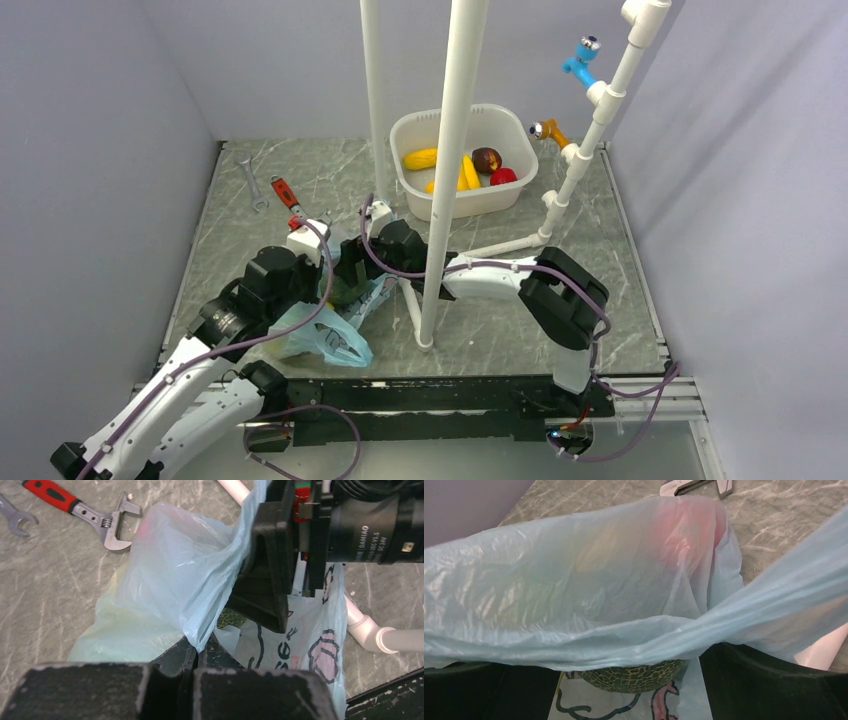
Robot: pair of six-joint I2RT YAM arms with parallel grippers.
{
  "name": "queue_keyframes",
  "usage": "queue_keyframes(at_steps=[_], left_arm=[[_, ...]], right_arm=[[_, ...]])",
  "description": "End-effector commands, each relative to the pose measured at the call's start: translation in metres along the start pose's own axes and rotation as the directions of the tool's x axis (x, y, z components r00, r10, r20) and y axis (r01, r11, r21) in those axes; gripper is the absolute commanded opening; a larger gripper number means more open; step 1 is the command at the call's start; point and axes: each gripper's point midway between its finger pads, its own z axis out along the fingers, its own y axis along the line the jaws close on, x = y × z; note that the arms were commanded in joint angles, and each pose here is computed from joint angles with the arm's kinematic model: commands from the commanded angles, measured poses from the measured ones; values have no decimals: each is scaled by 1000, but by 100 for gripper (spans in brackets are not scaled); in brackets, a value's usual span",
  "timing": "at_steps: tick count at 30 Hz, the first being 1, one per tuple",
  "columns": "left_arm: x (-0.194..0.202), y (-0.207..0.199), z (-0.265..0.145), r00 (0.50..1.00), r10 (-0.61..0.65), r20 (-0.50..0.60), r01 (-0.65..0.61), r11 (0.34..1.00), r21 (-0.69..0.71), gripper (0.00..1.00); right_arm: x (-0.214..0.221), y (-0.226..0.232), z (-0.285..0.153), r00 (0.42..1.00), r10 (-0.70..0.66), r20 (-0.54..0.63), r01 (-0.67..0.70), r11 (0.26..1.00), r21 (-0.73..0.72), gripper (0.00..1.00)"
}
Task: Take the fake fruits out of the plastic bag
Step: Adjust the plastic bag at the center of the board.
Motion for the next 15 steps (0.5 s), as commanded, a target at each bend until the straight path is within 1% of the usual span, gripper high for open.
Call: queue_keyframes(at_steps=[1,3,5,7,8,10,15], left_arm=[[-17,16,-6,996,-28,88,35,996,-80,0],[-19,24,-10,993,-42,109,55,992,-118,0],[-22,30,-14,990,-54,131,73,986,-147,0],[-24,36,-18,986,-63,152,89,982,-166,0],[-24,38,-19,985,-67,160,95,980,-175,0],[-25,42,-21,983,-70,168,102,976,-191,0],[-25,45,-23,981,-74,180,111,973,-205,0]], right_arm=[[27,-25,2,1000,-9,-17,11,996,89,92],[43,-33,-7,999,3,-44,2,994,109,86],[56,-35,-18,998,20,-54,-15,995,97,78],[66,-34,-30,997,35,-65,-30,996,82,67],[71,-35,-37,996,45,-72,-39,996,82,64],[72,-32,-52,996,62,-67,-57,996,67,61],[65,-6,-71,996,57,-72,-61,996,-63,59]])
